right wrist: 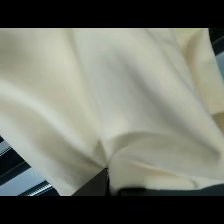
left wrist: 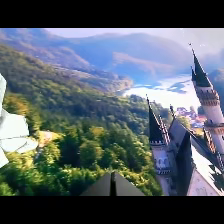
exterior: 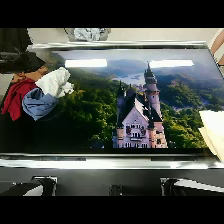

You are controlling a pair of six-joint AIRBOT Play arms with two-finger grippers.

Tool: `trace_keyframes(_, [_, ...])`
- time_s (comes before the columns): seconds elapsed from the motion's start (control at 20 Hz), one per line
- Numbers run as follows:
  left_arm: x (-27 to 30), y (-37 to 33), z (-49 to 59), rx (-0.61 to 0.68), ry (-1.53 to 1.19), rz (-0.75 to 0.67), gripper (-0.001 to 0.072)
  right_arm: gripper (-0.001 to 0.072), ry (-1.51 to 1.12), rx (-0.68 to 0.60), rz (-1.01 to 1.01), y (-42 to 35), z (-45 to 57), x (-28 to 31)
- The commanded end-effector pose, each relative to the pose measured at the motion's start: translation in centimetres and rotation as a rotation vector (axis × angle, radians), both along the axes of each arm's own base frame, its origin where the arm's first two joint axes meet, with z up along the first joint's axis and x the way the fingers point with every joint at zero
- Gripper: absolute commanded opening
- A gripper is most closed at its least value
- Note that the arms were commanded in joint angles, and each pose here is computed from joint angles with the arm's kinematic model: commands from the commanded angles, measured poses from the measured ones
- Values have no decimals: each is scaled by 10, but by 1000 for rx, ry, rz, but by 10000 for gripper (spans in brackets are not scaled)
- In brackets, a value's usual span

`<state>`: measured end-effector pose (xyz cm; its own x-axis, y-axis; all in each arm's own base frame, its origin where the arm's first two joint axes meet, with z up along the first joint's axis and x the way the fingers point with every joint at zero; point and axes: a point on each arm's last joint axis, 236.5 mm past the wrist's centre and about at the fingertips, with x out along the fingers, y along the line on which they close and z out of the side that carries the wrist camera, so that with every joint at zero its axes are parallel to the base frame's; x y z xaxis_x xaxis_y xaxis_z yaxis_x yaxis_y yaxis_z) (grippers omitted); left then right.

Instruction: Fold the shirts.

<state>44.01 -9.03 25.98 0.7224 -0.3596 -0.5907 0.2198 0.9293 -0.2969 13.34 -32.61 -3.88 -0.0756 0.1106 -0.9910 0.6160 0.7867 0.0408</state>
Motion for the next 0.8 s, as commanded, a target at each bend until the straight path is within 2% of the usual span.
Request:
trace_keyframes(0.0, [0, 0, 0, 0, 1, -1, 32, 69, 41, 5, -40, 0, -11, -8])
trace_keyframes(0.05, [0, 0, 0, 0, 0, 0, 32, 322, 43, 7, -42, 0, -11, -8])
trace_keyframes(0.1, [0, 0, 0, 0, 0, -1, 32, 689, 38, 0, -1, -3, -6, -8])
trace_keyframes(0.15, [0, 0, 0, 0, -2, 0, 32, 701, 33, -14, 54, -8, 9, -6])
trace_keyframes(0.25, [3, 0, 7, -3, -26, 5, 30, 704, -42, -198, 65, -50, 62, 23])
trace_keyframes(0.35, [14, 7, 25, 14, -100, 34, 28, 702, -247, -522, 192, -94, 159, 100])
trace_keyframes(0.4, [21, 15, 31, 66, -127, 54, 27, 701, -367, -703, 305, -99, 220, 151])
trace_keyframes(0.45, [29, 27, 28, 136, -118, 95, 27, 696, -481, -857, 421, -84, 277, 203])
trace_keyframes(0.5, [37, 45, 15, 228, -67, 160, 27, 696, -598, -931, 500, -52, 313, 247])
trace_keyframes(0.55, [43, 62, -3, 328, -3, 215, 27, 696, -712, -923, 580, -2, 329, 290])
trace_keyframes(0.65, [48, 82, -53, 498, 153, 261, 38, 696, -730, -730, 762, 103, 289, 340])
trace_keyframes(0.7, [42, 81, -86, 515, 272, 246, 212, 697, -666, -585, 839, 149, 247, 344])
trace_keyframes(0.75, [25, 79, -121, 504, 424, 248, 566, 697, -565, -397, 901, 196, 197, 332])
